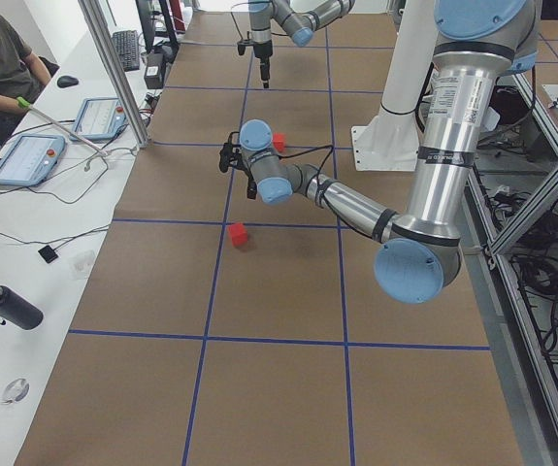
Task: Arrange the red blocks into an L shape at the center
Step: 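Raise the right gripper away while the left gripper reaches toward the center cube, then grasp the red cube nearer the left arm with the left gripper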
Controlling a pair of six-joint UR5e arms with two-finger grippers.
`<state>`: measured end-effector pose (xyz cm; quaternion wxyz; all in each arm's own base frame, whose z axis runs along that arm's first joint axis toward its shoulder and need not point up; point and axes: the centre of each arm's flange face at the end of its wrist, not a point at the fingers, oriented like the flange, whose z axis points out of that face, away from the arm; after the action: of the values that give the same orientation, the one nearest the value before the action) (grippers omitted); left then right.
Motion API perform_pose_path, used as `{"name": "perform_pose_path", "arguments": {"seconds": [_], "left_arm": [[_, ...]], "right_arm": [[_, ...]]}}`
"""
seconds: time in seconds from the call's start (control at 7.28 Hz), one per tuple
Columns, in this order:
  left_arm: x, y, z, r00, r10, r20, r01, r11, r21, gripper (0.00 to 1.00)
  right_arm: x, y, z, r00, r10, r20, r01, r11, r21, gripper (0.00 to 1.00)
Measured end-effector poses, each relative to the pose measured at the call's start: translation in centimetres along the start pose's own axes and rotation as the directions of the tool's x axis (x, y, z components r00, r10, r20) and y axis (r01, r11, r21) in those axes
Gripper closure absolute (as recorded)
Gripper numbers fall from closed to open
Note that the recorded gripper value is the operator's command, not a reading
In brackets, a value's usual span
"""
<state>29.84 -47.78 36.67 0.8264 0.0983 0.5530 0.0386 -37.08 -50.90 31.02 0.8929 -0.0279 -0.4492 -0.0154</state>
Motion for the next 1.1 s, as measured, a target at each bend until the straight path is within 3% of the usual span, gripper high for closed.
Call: {"name": "perform_pose_path", "arguments": {"seconds": [0.41, 0.69, 1.1], "left_arm": [[9.3, 0.5, 5.6, 0.998, 0.053, 0.039, -0.052, 0.998, -0.029, 0.00], [13.4, 2.1, 8.6, 0.989, 0.126, 0.073, -0.120, 0.990, -0.078, 0.00], [14.3, 3.9, 10.9, 0.943, 0.310, 0.117, -0.293, 0.945, -0.143, 0.00]], "right_arm": [[4.3, -1.1, -0.9, 1.000, 0.017, -0.026, -0.016, 1.000, 0.021, 0.00], [7.6, -1.5, -1.6, 0.999, -0.001, -0.046, 0.002, 1.000, 0.029, 0.00], [10.0, -0.6, -1.8, 0.998, -0.013, -0.058, 0.015, 0.999, 0.028, 0.00]]}}
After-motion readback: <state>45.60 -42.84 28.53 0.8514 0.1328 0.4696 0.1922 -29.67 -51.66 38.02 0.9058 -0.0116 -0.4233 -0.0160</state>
